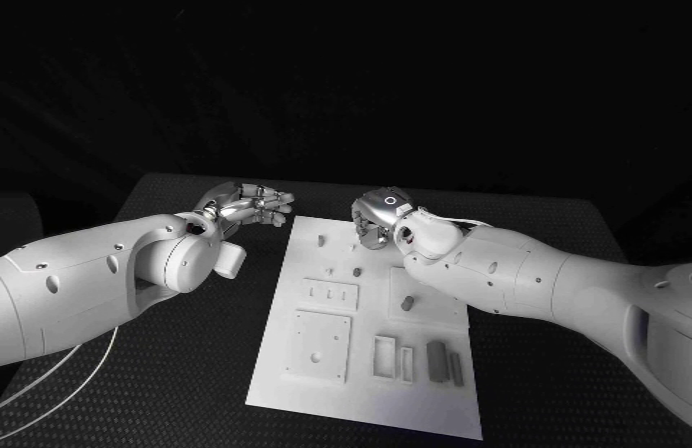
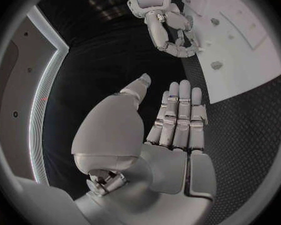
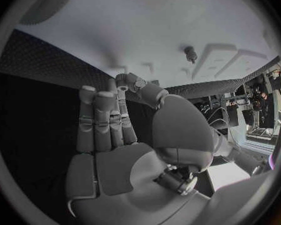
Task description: Assemble the parts on the task board
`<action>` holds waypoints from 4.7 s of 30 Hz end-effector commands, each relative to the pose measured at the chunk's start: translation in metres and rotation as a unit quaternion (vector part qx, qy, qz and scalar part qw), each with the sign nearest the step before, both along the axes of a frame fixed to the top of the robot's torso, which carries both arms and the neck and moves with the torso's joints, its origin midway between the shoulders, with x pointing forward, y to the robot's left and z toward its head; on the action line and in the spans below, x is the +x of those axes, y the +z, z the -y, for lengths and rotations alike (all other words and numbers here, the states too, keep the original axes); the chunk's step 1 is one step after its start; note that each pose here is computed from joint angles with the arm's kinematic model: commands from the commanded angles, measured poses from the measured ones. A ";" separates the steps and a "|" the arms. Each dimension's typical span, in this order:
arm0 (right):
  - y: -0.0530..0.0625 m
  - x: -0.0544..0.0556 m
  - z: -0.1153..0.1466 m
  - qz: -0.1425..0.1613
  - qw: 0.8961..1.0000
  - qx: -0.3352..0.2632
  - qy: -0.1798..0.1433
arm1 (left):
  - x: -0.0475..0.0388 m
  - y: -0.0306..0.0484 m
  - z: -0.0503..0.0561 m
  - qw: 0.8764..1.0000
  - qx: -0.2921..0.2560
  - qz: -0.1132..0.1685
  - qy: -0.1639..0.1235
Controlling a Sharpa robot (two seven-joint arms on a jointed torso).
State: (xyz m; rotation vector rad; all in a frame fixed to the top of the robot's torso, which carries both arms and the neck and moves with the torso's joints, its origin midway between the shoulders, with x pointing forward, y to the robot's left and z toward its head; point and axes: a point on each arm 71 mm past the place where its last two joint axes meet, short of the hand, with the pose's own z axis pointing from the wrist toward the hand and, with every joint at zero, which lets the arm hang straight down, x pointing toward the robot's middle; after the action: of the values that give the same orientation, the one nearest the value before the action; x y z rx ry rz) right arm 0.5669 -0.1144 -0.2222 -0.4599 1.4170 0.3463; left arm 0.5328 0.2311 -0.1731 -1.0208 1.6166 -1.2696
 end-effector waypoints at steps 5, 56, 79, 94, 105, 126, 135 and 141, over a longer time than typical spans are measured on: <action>-0.015 -0.006 -0.002 -0.028 0.999 -0.019 0.010 | 0.0005 0.0016 0.001 1.000 -0.001 0.004 -0.002; -0.001 -0.009 0.010 -0.015 0.999 0.051 0.009 | 0.0013 0.0016 -0.005 1.000 0.001 0.006 0.005; 0.046 -0.020 0.090 -0.117 0.988 0.101 -0.026 | 0.0067 0.0018 -0.015 0.999 0.003 0.023 0.025; 0.025 -0.013 0.117 -0.172 0.979 0.085 -0.062 | 0.0053 -0.0007 -0.014 1.000 0.001 0.017 0.020; 0.007 -0.006 0.114 -0.176 0.978 0.080 -0.072 | 0.0045 -0.0034 -0.010 1.000 0.000 0.014 0.016; -0.004 -0.006 0.114 -0.184 0.978 0.068 -0.073 | 0.0045 -0.0039 -0.011 1.000 0.001 0.012 0.016; -0.008 -0.006 0.111 -0.183 0.979 0.059 -0.071 | 0.0042 -0.0040 -0.011 1.000 0.000 0.012 0.015; -0.011 -0.006 0.110 -0.184 0.979 0.059 -0.069 | 0.0041 -0.0040 -0.011 1.000 0.001 0.012 0.015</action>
State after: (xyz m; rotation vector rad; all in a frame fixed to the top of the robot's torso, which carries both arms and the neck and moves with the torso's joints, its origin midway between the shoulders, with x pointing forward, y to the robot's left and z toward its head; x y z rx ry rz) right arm 0.5615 -0.2269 -0.2317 -0.1724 1.7591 0.4098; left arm 0.5374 0.2445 -0.1781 -1.0324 1.5755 -1.2352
